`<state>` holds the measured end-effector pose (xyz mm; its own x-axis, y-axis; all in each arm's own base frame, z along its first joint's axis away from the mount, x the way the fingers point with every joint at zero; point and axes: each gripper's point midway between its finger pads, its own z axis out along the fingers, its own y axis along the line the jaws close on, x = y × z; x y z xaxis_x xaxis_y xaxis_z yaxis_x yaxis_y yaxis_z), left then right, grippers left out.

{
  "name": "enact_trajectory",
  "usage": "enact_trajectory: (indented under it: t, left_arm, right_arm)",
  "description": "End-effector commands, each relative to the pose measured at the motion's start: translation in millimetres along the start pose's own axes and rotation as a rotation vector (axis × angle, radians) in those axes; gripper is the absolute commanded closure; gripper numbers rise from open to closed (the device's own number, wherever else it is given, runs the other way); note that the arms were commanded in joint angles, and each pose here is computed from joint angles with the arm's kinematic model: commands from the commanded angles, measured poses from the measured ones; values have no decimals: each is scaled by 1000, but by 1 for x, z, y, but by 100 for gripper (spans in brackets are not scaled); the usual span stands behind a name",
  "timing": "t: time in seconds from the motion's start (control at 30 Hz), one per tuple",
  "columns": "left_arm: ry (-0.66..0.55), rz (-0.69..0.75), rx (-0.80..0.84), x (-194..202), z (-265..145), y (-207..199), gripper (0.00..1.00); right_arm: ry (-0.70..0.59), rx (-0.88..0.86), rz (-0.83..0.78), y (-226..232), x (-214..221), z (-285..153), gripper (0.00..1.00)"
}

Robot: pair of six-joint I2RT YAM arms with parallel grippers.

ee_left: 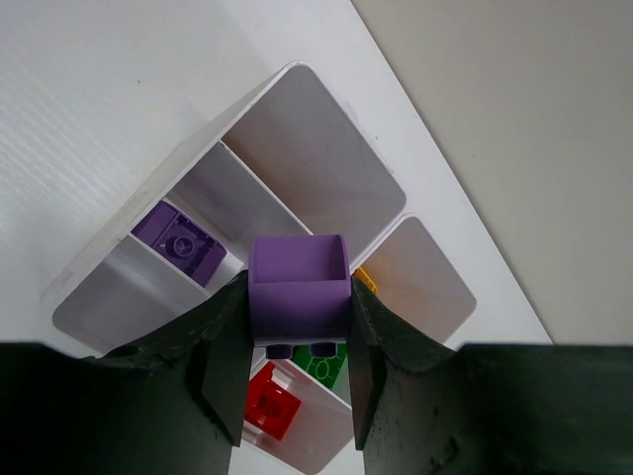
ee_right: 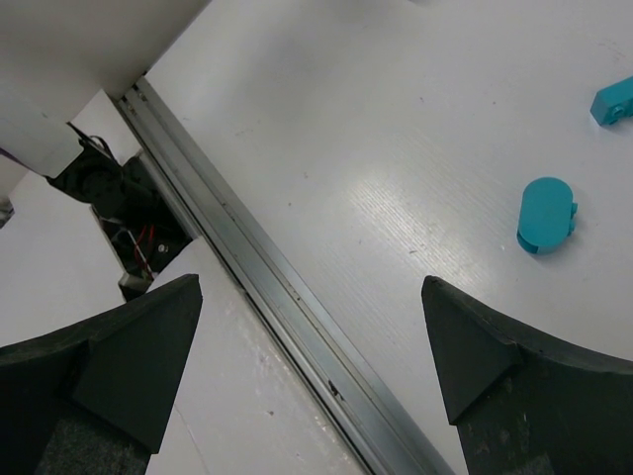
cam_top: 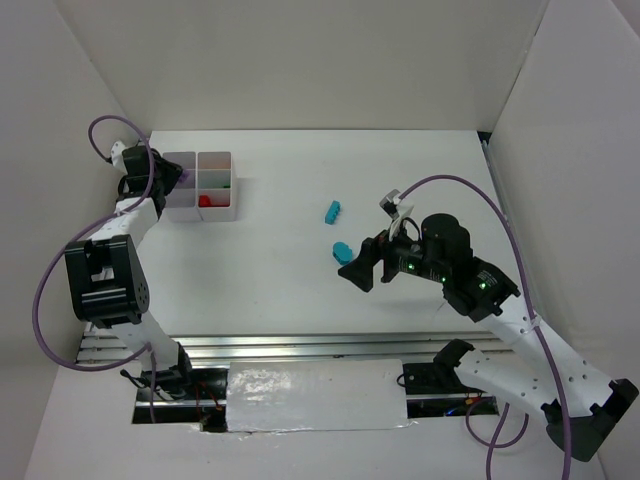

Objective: Sort the legos into containers by color

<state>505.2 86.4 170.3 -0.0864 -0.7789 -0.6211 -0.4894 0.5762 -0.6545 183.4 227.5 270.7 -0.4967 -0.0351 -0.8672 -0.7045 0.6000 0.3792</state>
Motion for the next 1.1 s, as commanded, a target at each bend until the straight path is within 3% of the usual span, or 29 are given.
enact_trajectory:
  t: [0.0, 0.07, 0.4, 0.77, 0.87, 0.93, 1.0, 1.07]
  left_arm:
    - [-44, 6, 36, -16, 2, -11, 53]
    - [-43, 1, 33, -15, 1, -9, 45]
    - [-38, 4, 19, -15, 4, -2, 30]
    - [-38, 25, 44, -30, 0, -10, 24]
    - [-20, 51, 110, -35, -14, -32, 21]
    - [-12, 100, 180, -37, -38, -60, 11]
    - [-8, 189, 216, -35, -59, -89, 0]
    - [53, 240, 186, -23, -83, -93, 0]
  right_arm:
    - [-72, -33, -40, 9, -24, -3, 0]
    - [-76, -34, -40, 10, -25, -3, 0]
    - [-76, -34, -41, 10, -25, -4, 0]
    - [-61, -35, -30, 9, -22, 0, 0]
    - [-67, -2, -8, 3, -23, 1, 0]
    - [-86, 87, 24, -14, -24, 5, 0]
    - [-24, 149, 78, -29, -11, 18, 0]
    - [64, 228, 118, -49, 2, 36, 0]
